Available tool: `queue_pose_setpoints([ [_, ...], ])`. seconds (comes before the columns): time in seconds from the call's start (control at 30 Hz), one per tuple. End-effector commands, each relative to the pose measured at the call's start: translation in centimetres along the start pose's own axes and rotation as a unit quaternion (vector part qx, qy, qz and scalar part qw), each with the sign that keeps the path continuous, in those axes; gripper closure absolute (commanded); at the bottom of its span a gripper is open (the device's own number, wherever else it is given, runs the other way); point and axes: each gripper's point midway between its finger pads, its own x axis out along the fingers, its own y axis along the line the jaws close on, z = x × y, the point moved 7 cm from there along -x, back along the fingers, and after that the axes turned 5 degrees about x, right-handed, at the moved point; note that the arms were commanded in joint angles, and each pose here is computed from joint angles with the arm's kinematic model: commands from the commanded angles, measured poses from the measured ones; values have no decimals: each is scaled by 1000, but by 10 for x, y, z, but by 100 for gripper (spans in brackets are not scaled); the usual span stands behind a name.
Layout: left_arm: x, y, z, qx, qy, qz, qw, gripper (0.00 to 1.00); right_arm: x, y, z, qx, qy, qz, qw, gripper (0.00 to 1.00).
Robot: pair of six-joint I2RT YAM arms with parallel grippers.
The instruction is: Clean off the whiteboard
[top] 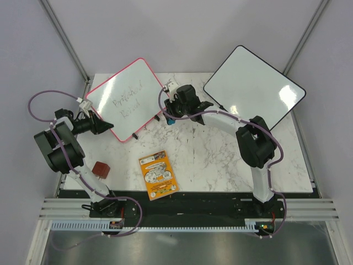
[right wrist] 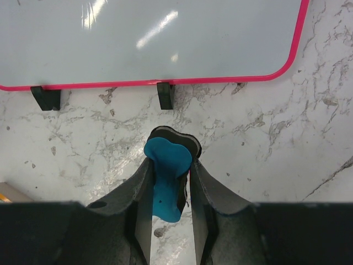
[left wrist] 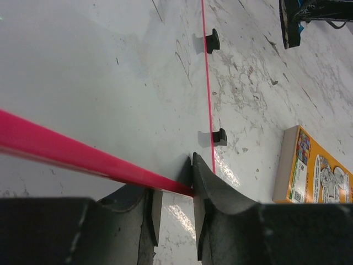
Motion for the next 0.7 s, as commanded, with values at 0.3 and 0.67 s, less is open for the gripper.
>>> queue_pose_setpoints([
  [0.3, -11, 8, -7, 69, 42, 42, 996, 85, -31, 5, -11, -53, -10, 23, 998, 75],
  [0.67, -12, 10, -4, 70, 42, 50, 995, 75, -42, -3, -29, -47, -7, -18, 999, 45],
])
